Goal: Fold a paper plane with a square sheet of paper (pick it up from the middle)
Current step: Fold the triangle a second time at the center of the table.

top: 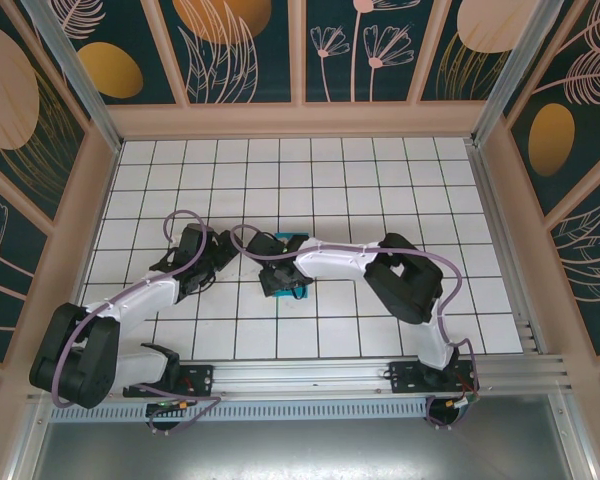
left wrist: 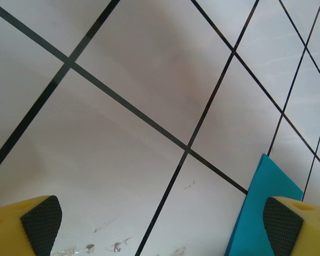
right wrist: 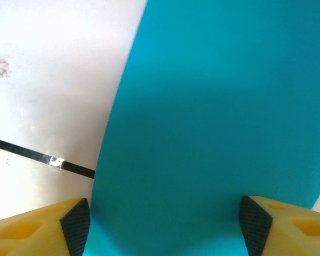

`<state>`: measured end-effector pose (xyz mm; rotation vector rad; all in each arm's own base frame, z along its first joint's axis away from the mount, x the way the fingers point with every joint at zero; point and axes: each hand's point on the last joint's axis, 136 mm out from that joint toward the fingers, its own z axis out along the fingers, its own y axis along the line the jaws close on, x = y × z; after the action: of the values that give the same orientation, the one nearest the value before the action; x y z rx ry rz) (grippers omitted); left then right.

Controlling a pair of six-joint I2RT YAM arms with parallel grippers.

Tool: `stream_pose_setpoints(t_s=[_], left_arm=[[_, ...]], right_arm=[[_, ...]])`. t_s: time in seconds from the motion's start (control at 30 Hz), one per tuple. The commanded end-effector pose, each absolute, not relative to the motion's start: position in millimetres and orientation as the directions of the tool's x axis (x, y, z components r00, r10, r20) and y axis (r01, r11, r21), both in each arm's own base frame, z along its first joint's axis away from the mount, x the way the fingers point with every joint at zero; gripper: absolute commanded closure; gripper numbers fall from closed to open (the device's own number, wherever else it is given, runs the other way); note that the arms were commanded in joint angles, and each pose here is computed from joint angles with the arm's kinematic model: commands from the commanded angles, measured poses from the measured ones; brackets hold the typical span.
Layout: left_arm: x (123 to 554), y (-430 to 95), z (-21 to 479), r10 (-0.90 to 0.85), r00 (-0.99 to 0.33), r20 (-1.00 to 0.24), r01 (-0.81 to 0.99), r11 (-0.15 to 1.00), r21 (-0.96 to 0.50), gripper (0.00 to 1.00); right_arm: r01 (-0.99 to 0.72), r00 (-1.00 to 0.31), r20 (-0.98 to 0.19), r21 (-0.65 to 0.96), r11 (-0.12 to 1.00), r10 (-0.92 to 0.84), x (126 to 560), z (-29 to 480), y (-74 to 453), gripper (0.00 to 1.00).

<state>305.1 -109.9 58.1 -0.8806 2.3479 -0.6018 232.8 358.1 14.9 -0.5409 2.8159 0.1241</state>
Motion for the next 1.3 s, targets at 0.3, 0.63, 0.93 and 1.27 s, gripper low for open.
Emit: stream_pose_setpoints(t_s=[0.3,0.63,0.93,1.27], left_arm=[[305,-126,58,-0.649,-0.693,-0.315,-0.377,0.698,-0.609,0.01],[306,-138,61,-0.612,-0.73,-0.304,-0.318,0.698,-0.642,0.01],[307,-145,63,-0.594,-0.746,-0.301,-0.286,0.694,-0.661,0.02],[307,-148,62,-0.587,-0.754,-0.294,-0.278,0.691,-0.667,0.01]], right_arm=[[-0.36,-0.927,-0.179,0.175,0.917,-0.33,223,-4,335,0.3],[-0.352,-0.935,-0.143,0.278,0.894,-0.324,225,-2,329,0.26],[-0.328,-0.944,-0.122,0.265,0.907,-0.306,230,-8,317,0.2],[-0.345,-0.935,-0.14,0.148,0.927,-0.325,234,-18,306,0.23]])
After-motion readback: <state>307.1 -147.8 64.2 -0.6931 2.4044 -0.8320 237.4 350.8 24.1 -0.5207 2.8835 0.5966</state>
